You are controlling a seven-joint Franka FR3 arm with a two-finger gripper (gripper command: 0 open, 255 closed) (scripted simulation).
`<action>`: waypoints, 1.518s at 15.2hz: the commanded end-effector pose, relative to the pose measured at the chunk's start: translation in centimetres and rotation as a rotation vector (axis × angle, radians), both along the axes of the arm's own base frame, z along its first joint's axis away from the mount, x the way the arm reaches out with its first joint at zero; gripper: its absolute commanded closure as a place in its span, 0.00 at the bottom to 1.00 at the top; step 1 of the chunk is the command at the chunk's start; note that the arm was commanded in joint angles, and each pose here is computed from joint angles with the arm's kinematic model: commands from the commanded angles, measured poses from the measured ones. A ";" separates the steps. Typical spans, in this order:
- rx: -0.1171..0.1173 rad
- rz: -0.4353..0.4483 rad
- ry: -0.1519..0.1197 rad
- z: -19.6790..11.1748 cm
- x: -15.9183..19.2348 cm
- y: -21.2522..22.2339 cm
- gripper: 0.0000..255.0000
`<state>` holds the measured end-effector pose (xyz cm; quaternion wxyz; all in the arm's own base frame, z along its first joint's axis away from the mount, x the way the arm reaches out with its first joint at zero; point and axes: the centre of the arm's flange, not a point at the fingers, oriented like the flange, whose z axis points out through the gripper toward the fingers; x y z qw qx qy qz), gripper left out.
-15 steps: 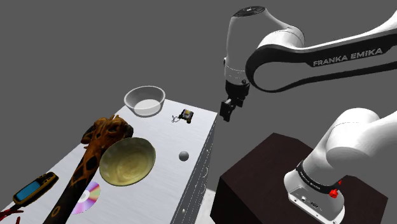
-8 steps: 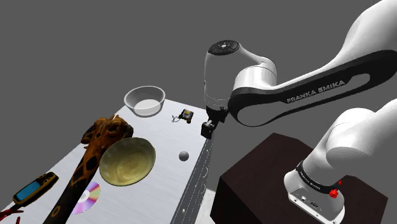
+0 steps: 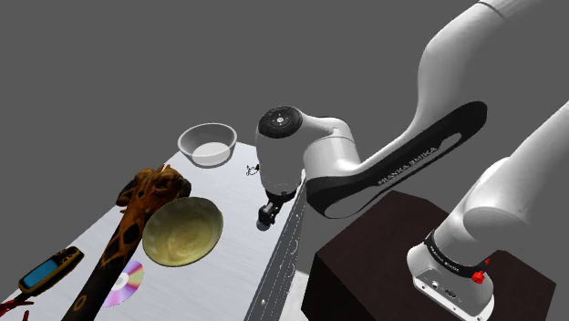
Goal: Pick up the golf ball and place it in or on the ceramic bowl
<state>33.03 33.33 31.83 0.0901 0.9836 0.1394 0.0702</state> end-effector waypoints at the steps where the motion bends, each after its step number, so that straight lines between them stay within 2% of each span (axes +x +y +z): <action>1: 0.000 0.011 -0.021 -1.9 0.4 2.2 0.00; 3: -0.004 0.021 -0.037 -3.4 0.6 4.1 0.00; 10: -0.004 0.021 -0.037 -7.0 1.3 3.5 0.00; 18: -0.004 0.021 -0.037 -7.3 1.4 3.5 0.00; 19: -0.004 0.021 -0.037 -7.3 1.4 3.5 1.00; 23: -0.004 0.021 -0.037 -7.3 1.4 3.5 1.00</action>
